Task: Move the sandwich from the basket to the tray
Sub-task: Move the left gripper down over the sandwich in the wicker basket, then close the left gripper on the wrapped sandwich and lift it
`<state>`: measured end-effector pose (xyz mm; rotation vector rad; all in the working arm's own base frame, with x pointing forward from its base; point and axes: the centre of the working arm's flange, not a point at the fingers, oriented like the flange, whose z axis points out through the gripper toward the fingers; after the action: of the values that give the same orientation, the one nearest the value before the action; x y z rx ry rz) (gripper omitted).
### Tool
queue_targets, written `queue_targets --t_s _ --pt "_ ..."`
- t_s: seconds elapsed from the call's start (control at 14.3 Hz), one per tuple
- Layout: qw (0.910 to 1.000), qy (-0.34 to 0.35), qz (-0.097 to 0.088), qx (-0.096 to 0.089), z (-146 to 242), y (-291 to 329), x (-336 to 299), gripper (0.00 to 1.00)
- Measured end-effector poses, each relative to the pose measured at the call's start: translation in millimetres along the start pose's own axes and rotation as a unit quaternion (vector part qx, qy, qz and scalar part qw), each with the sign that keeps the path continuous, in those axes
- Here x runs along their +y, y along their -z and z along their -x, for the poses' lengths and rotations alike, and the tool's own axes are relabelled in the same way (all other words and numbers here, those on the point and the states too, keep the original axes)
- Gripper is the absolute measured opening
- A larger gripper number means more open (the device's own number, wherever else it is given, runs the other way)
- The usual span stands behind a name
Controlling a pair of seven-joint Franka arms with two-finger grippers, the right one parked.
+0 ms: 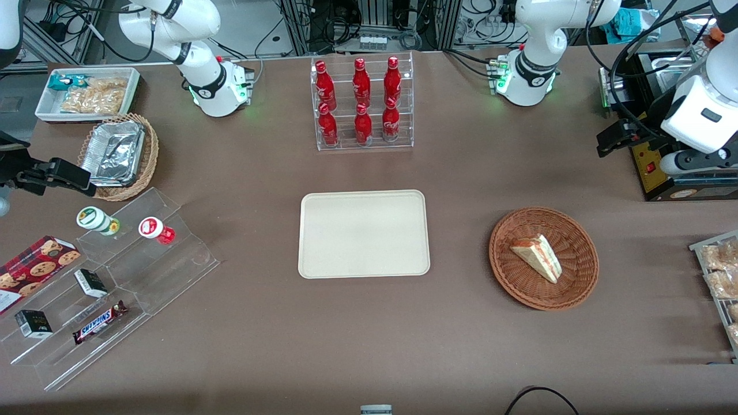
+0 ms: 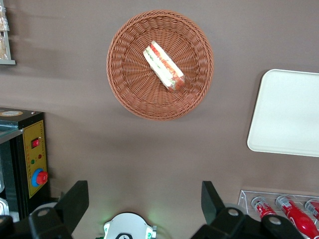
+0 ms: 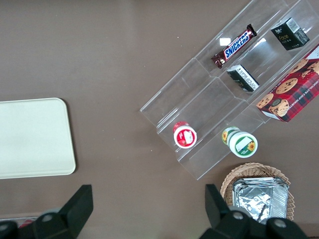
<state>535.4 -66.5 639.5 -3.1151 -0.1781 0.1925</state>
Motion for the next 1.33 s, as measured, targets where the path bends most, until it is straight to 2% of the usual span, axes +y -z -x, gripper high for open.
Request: queue_targets --t_s 0.42,0.63,1.05,1.33 --pt "1.0 0.006 0.0 -0.001 0 -1 0 1.0" --pt "0.9974 0.069 -0.005 -0.022 -16 -25 2 1.0" --pt "0.9843 0.159 -0.017 -0.074 -107 -170 18 1.0" --pt "0.9687 0.235 -0.016 -0.077 -151 -261 27 1.0"
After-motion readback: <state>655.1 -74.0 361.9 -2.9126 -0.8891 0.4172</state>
